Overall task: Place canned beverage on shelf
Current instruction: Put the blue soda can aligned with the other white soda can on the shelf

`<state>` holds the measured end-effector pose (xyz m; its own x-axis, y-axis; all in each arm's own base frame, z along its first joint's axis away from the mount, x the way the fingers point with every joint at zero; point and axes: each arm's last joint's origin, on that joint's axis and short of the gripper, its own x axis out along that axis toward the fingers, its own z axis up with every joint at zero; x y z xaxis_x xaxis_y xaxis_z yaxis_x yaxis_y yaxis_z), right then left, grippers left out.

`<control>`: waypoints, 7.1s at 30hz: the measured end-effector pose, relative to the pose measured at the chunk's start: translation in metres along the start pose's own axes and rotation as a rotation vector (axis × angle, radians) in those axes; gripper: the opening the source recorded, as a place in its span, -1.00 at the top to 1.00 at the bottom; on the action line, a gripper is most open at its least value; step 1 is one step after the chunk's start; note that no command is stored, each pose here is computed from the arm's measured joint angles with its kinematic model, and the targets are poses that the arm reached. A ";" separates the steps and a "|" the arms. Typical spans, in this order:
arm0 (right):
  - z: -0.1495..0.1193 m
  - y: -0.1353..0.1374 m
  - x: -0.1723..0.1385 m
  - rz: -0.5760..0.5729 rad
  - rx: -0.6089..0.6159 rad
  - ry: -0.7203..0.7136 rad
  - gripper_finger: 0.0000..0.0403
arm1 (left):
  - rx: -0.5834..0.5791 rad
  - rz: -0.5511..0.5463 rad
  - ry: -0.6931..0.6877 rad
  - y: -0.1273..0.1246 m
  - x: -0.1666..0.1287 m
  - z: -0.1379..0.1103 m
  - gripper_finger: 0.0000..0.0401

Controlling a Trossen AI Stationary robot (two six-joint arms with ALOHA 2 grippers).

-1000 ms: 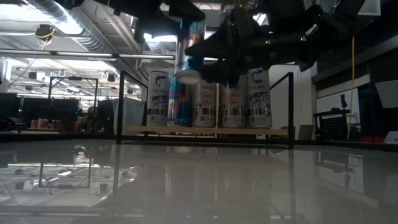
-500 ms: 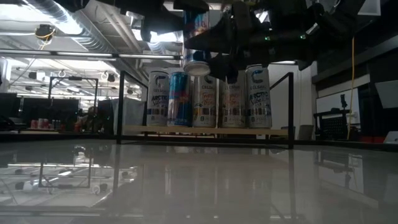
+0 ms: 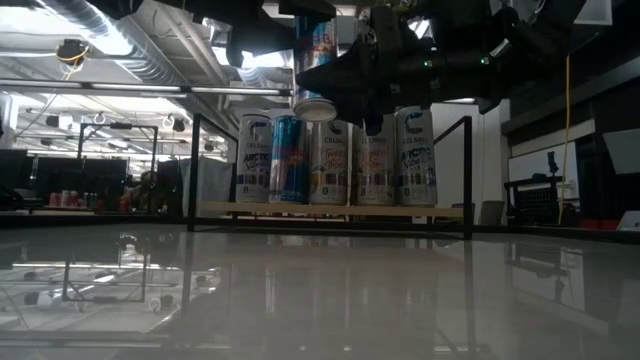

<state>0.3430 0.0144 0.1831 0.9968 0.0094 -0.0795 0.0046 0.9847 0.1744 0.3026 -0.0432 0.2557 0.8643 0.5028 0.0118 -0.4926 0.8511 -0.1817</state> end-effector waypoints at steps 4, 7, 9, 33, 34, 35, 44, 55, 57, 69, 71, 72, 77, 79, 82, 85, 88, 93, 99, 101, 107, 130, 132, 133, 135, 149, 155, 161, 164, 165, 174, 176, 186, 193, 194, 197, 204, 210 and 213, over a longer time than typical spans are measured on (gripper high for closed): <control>0.000 0.000 0.000 0.001 0.000 0.000 -0.06 | 0.000 0.000 0.000 0.000 0.000 0.000 -0.18; 0.000 0.000 0.000 0.001 0.000 0.001 -0.14 | 0.000 0.000 0.000 0.000 0.000 0.000 -0.18; 0.000 0.000 0.000 0.001 0.000 0.001 -0.15 | 0.000 -0.001 0.000 0.000 0.000 0.000 -0.18; 0.000 0.001 0.000 0.006 -0.007 0.004 -0.11 | 0.109 -0.156 0.030 -0.002 0.002 -0.001 -0.44; -0.001 0.001 0.000 0.006 -0.007 0.004 -0.11 | 0.109 -0.156 0.030 -0.002 0.002 -0.001 -0.46; -0.001 0.001 0.000 0.005 -0.007 0.005 -0.11 | 0.109 -0.156 0.030 -0.002 0.002 -0.001 -0.49; -0.010 -0.002 0.000 -0.022 -0.005 0.102 -0.11 | 0.106 -0.115 0.024 -0.001 0.002 -0.001 -0.84; -0.031 -0.004 -0.005 0.005 -0.004 0.333 -0.12 | 0.155 -0.108 0.029 -0.001 0.002 -0.002 -0.87; -0.035 -0.004 -0.007 0.027 0.001 0.382 -0.13 | 0.165 -0.106 0.049 0.000 0.002 -0.004 -0.87; -0.047 -0.002 -0.012 0.123 0.008 0.528 -0.14 | 0.018 -0.220 0.388 0.003 -0.004 -0.034 -0.87; -0.047 -0.002 -0.012 0.136 0.010 0.530 -0.14 | -0.006 -0.220 0.435 0.004 -0.006 -0.038 -0.87; -0.047 -0.001 -0.013 0.147 0.013 0.532 -0.15 | -0.012 -0.215 0.452 0.005 -0.006 -0.039 -0.87; -0.047 -0.001 -0.013 0.175 0.020 0.536 -0.15 | -0.021 -0.200 0.484 0.007 -0.007 -0.042 -0.87; -0.047 -0.001 -0.013 0.175 0.020 0.536 -0.15 | -0.026 -0.200 0.485 0.007 -0.007 -0.042 -0.87; -0.047 -0.001 -0.013 0.175 0.020 0.536 -0.15 | -0.069 -0.186 0.488 0.007 -0.007 -0.042 -0.87; -0.047 -0.001 -0.013 0.175 0.020 0.536 -0.15 | -0.139 -0.156 0.497 0.009 -0.003 -0.046 -0.87; -0.047 -0.001 -0.013 0.174 0.021 0.537 -0.15 | -0.216 -0.125 0.505 0.009 0.003 -0.054 -0.87; -0.047 -0.001 -0.013 0.174 0.020 0.535 -0.15 | -0.244 -0.165 0.522 0.009 0.010 -0.062 -0.87; -0.047 -0.001 -0.013 0.173 0.020 0.537 -0.15 | -0.269 -0.182 0.527 0.011 0.012 -0.061 -0.87; -0.047 -0.001 -0.013 0.172 0.020 0.537 -0.15 | -0.297 -0.177 0.532 0.012 0.013 -0.060 -0.87; -0.047 -0.001 -0.013 0.171 0.020 0.536 -0.15 | -0.309 -0.168 0.534 0.013 0.013 -0.061 -0.82; -0.047 -0.002 -0.013 0.137 0.013 0.536 -0.15 | -0.298 -0.158 0.547 0.013 0.013 -0.062 -0.14; -0.047 -0.002 -0.013 0.137 0.013 0.537 -0.15 | -0.298 -0.158 0.547 0.013 0.013 -0.062 -0.13; -0.047 -0.002 -0.013 0.136 0.013 0.537 -0.15 | -0.298 -0.158 0.547 0.013 0.013 -0.062 -0.13; -0.047 -0.002 -0.013 0.136 0.013 0.538 -0.15 | -0.298 -0.158 0.547 0.013 0.013 -0.062 -0.13; -0.047 -0.002 -0.013 0.134 0.018 0.536 -0.58 | -0.280 -0.153 0.551 0.018 0.015 -0.061 -0.13; -0.047 -0.002 -0.013 0.132 0.019 0.547 -0.68 | -0.210 -0.205 0.558 0.025 0.018 -0.045 -0.12; -0.040 -0.002 -0.020 0.122 0.021 0.578 -0.68 | -0.210 -0.250 0.616 0.038 0.019 -0.026 -0.12; -0.032 -0.001 -0.026 0.103 0.012 0.589 -0.69 | -0.185 -0.286 0.620 0.045 0.017 -0.016 -0.13; -0.029 -0.001 -0.028 0.097 0.010 0.593 -0.69 | -0.183 -0.298 0.615 0.048 0.016 -0.011 -0.13; -0.019 0.000 -0.042 0.073 0.008 0.652 -0.69 | -0.086 -0.257 0.651 0.084 -0.006 0.021 -0.13; -0.018 0.001 -0.042 0.073 0.008 0.650 -0.69 | -0.058 -0.239 0.649 0.092 -0.012 0.028 -0.13; -0.016 0.001 -0.042 0.075 0.009 0.639 -0.69 | 0.082 -0.121 0.649 0.134 -0.025 0.046 -0.14; -0.016 0.001 -0.042 0.075 0.009 0.636 -0.69 | 0.111 -0.106 0.636 0.159 -0.021 0.051 -0.14; -0.016 0.001 -0.042 0.075 0.009 0.637 -0.69 | 0.106 -0.098 0.635 0.162 -0.020 0.052 -0.14; -0.016 0.001 -0.042 0.075 0.009 0.636 -0.69 | 0.115 -0.086 0.642 0.170 -0.021 0.052 -0.14; -0.016 0.001 -0.042 0.074 0.009 0.637 -0.69 | 0.143 -0.068 0.711 0.179 -0.020 0.046 -0.14; -0.017 0.001 -0.042 0.074 0.009 0.637 -0.69 | 0.174 -0.070 0.722 0.181 -0.012 0.040 -0.14; -0.017 0.001 -0.042 0.074 0.008 0.637 -0.69 | 0.174 -0.071 0.727 0.182 -0.007 0.037 -0.14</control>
<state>0.2999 0.0176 0.1702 0.7515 0.1812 -0.6344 -0.0588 0.9761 0.2092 0.2029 0.1133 0.2587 0.7142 0.2706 -0.6455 -0.3902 0.9196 -0.0462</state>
